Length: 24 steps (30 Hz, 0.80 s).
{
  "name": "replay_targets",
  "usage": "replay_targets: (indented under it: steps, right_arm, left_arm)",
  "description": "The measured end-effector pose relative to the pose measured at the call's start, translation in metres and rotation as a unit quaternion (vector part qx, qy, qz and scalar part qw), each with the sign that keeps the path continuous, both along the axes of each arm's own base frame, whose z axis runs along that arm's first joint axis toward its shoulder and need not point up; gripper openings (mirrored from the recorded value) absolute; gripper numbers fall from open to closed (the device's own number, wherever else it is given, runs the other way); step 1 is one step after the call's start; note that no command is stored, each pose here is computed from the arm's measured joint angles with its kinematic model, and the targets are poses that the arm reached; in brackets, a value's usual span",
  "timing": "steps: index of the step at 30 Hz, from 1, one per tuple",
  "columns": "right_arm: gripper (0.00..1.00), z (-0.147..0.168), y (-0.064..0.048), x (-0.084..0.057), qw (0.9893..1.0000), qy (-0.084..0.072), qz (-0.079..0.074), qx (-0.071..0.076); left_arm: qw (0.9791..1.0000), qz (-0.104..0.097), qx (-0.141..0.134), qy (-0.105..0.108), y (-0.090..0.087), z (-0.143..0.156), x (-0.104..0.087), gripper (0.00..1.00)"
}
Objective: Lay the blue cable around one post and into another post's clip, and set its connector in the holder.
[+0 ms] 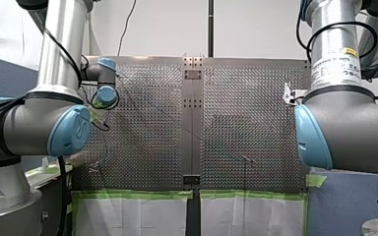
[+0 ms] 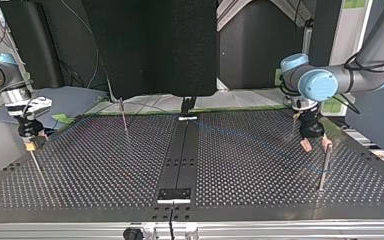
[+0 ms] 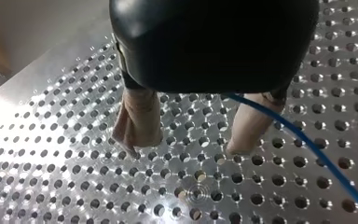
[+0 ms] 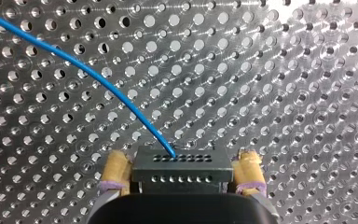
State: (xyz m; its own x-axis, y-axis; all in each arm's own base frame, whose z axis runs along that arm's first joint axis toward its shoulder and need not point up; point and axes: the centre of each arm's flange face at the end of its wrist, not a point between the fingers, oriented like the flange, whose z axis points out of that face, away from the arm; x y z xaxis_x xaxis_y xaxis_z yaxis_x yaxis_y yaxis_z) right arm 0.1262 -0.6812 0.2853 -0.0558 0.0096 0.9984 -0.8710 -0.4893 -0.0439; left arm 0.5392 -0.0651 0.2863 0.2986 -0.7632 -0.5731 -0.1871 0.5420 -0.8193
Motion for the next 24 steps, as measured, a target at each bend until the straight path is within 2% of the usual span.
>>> replay_targets:
  steps: [9,19,24]
  right_arm:
    - [0.98,0.0,0.0,0.0,1.0,0.0,0.0,0.0]
    - [0.98,0.0,0.0,0.0,1.0,0.0,0.0,0.0]
    - [0.98,0.0,0.0,0.0,1.0,0.0,0.0,0.0]
  left_arm:
    - [1.0,0.0,0.001,0.008,-0.001,-0.005,-0.008,1.0]
    - [0.9998,-0.001,0.017,0.004,-0.003,0.006,-0.029,1.0]
    - [0.9994,-0.018,0.028,0.006,-0.009,0.009,-0.039,1.0]
